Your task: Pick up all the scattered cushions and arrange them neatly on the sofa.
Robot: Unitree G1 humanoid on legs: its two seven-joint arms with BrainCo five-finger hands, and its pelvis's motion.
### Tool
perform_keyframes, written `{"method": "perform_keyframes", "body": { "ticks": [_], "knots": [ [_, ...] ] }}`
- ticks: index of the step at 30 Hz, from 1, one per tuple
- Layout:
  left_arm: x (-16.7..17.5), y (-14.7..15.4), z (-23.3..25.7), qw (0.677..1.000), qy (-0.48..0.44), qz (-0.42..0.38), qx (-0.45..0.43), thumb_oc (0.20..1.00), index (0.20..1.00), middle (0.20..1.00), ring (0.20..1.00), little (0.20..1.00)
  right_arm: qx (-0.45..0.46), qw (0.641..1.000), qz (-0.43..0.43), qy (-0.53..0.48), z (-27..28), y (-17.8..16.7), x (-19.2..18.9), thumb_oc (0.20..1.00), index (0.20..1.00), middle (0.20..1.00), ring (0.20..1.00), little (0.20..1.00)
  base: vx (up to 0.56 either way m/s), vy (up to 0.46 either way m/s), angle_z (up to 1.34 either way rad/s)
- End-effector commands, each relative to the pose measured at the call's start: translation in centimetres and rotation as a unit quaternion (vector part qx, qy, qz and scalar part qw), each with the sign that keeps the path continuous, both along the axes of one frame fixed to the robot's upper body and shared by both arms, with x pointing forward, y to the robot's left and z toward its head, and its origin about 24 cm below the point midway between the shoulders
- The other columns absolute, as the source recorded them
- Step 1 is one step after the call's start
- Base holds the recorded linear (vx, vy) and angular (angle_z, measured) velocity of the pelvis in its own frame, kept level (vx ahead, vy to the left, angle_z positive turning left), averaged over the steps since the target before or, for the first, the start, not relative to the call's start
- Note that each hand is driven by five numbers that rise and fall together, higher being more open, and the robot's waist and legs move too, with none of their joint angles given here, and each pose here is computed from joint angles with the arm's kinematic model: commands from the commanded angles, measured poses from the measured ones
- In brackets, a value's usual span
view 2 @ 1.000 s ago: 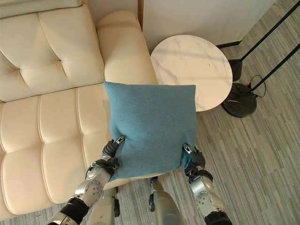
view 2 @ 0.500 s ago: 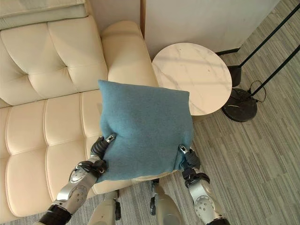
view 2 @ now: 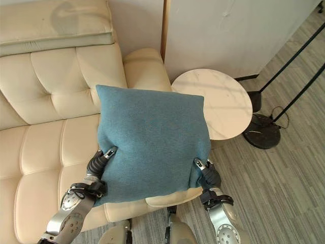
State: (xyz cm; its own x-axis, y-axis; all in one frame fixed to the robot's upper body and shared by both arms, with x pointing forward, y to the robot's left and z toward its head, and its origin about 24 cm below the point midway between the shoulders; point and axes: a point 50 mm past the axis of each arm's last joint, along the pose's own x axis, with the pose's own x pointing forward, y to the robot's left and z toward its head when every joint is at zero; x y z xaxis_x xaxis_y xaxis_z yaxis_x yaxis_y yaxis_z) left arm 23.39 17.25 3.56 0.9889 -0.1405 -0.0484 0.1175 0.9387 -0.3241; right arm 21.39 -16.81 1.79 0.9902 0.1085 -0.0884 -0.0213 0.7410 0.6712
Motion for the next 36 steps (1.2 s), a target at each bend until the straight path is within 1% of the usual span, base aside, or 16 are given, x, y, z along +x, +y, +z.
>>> {"method": "perform_keyframes", "body": {
  "ticks": [1, 8, 12, 18, 22, 29, 36],
  "knots": [
    [0.2, -3.1, 4.4, 0.989, -0.126, -0.081, -0.002, 0.2, 0.2, 0.2, 0.2, 0.2, 0.056, 0.983, 0.073, -0.156, 5.4, 3.5, 0.9, 0.2, 0.2, 0.2, 0.2, 0.2, -0.15, 0.053, -0.11],
    [-0.6, -2.0, 4.0, 0.992, -0.111, -0.051, -0.01, 0.2, 0.2, 0.2, 0.2, 0.2, 0.028, 0.989, 0.062, -0.131, 4.5, 2.6, 0.3, 0.2, 0.2, 0.2, 0.2, 0.2, -0.08, -0.051, 0.01],
    [-1.0, -1.3, 4.3, 0.993, -0.114, -0.032, -0.012, 0.2, 0.2, 0.2, 0.2, 0.2, 0.036, 0.99, 0.057, -0.122, 4.2, 2.5, 0.1, 0.2, 0.2, 0.2, 0.2, 0.2, -0.1, -0.179, -0.07],
    [-0.4, -1.6, 5.5, 0.989, -0.144, -0.026, -0.025, 0.2, 0.2, 0.2, 0.2, 0.2, 0.028, 0.989, 0.049, -0.14, 5.0, 1.9, 0.7, 0.2, 0.2, 0.2, 0.2, 0.2, -0.26, -0.192, 0.4],
    [-0.3, -1.8, 5.6, 0.988, -0.147, -0.027, -0.029, 0.2, 0.2, 0.2, 0.2, 0.2, 0.014, 0.987, 0.052, -0.148, 5.4, 1.9, 1.2, 0.2, 0.2, 0.2, 0.2, 0.2, -0.23, -0.061, 0.59],
    [-0.3, -2.3, 5.9, 0.986, -0.157, -0.04, -0.038, 0.2, 0.2, 0.2, 0.2, 0.2, -0.002, 0.987, 0.056, -0.153, 5.4, 1.5, 1.1, 0.2, 0.2, 0.2, 0.2, 0.2, -0.13, 0.022, 0.66],
    [-0.8, -2.7, 5.1, 0.988, -0.14, -0.055, -0.043, 0.2, 0.2, 0.2, 0.2, 0.2, 0.0, 0.987, 0.036, -0.157, 5.6, 1.0, 0.8, 0.2, 0.2, 0.2, 0.2, 0.2, -0.07, 0.208, 0.73]
  ]
}}
